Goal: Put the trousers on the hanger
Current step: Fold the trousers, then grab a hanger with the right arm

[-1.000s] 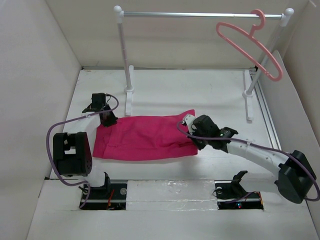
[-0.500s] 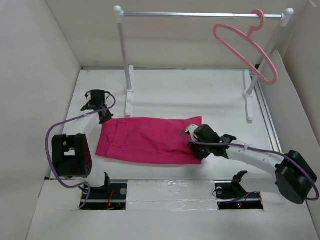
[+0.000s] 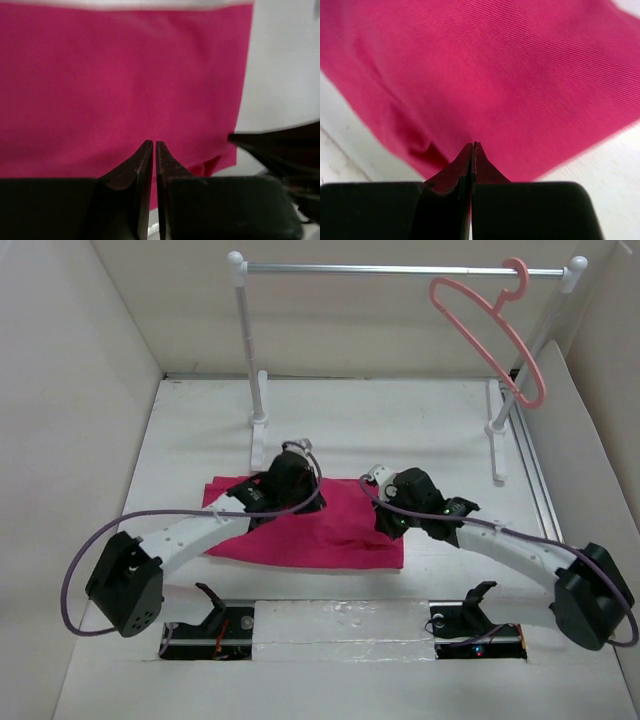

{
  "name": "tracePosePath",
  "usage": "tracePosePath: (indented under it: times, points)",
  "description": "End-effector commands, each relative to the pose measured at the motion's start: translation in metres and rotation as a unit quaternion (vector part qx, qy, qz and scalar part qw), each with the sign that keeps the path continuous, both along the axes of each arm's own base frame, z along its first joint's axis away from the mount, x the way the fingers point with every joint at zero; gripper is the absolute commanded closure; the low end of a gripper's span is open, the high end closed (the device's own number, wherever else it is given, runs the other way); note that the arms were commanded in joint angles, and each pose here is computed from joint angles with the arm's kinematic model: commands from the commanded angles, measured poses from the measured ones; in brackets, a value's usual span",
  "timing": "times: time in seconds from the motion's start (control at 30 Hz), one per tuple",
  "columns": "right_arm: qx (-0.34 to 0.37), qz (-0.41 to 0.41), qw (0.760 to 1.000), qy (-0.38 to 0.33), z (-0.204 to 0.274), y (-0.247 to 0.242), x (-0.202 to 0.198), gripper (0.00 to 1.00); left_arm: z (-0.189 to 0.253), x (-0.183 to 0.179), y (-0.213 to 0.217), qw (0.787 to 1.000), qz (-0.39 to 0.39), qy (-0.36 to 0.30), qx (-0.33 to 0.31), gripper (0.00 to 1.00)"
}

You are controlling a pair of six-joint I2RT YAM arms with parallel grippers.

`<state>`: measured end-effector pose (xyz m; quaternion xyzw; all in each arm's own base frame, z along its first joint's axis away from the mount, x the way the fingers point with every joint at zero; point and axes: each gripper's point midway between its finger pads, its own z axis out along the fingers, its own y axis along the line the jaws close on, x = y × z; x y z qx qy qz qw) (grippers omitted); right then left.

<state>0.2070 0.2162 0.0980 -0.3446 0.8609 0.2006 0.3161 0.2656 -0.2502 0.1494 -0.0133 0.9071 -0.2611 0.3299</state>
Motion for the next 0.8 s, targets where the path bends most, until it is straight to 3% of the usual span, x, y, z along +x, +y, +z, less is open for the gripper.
tracePosePath:
  times: [0.0,0.17,0.23,0.33,0.37,0.47,0.5,0.53,0.57,0.6,0.63,0.67,0.77]
  points:
    - [0.055,-0.004,0.998,0.011,-0.025,0.017,0.015,1.00,-0.043,-0.028,-0.027,0.995,0.002,0.083,-0.063,0.97]
    - [0.048,-0.023,0.997,0.057,-0.059,0.008,0.008,1.00,-0.109,-0.043,0.012,0.989,0.046,0.138,0.026,1.00]
    - [0.047,-0.018,0.998,0.040,-0.042,0.009,0.011,1.00,-0.111,-0.041,0.031,0.988,0.076,0.127,0.052,1.00]
    - [0.065,-0.004,0.998,0.000,0.012,0.013,0.018,0.78,-0.100,-0.045,0.039,0.989,0.078,0.113,0.051,1.00]
    - [0.064,-0.007,0.998,0.002,0.027,0.009,0.018,0.61,-0.088,-0.041,0.037,0.991,0.079,0.101,0.045,1.00]
    - [0.092,0.004,0.991,-0.092,0.127,0.007,0.045,0.46,-0.039,-0.033,0.026,0.997,0.062,0.043,0.030,1.00]
    - [0.095,0.005,0.988,-0.123,0.154,0.003,0.054,0.47,-0.026,-0.029,0.023,0.998,0.057,0.029,0.023,1.00]
    - [0.071,0.010,0.987,-0.142,0.169,-0.006,0.064,0.53,-0.012,-0.026,0.021,0.998,0.054,0.016,0.016,1.00]
    - [0.085,-0.016,0.974,-0.210,0.233,-0.023,0.087,0.85,0.010,-0.019,0.015,0.999,0.044,-0.009,0.006,1.00]
    - [0.079,-0.027,0.967,-0.240,0.260,-0.035,0.099,1.00,0.023,-0.015,0.012,0.999,0.037,-0.022,0.001,1.00]
    - [0.053,-0.029,0.964,-0.259,0.272,-0.046,0.117,1.00,0.032,-0.012,0.008,0.999,0.030,-0.032,-0.002,1.00]
    - [0.059,-0.056,0.944,-0.320,0.330,-0.063,0.126,1.00,0.052,-0.007,0.002,0.998,0.016,-0.053,-0.011,1.00]
    - [0.002,-0.159,0.911,-0.380,0.381,-0.134,0.160,0.98,0.072,0.000,-0.009,0.997,-0.006,-0.077,-0.022,1.00]
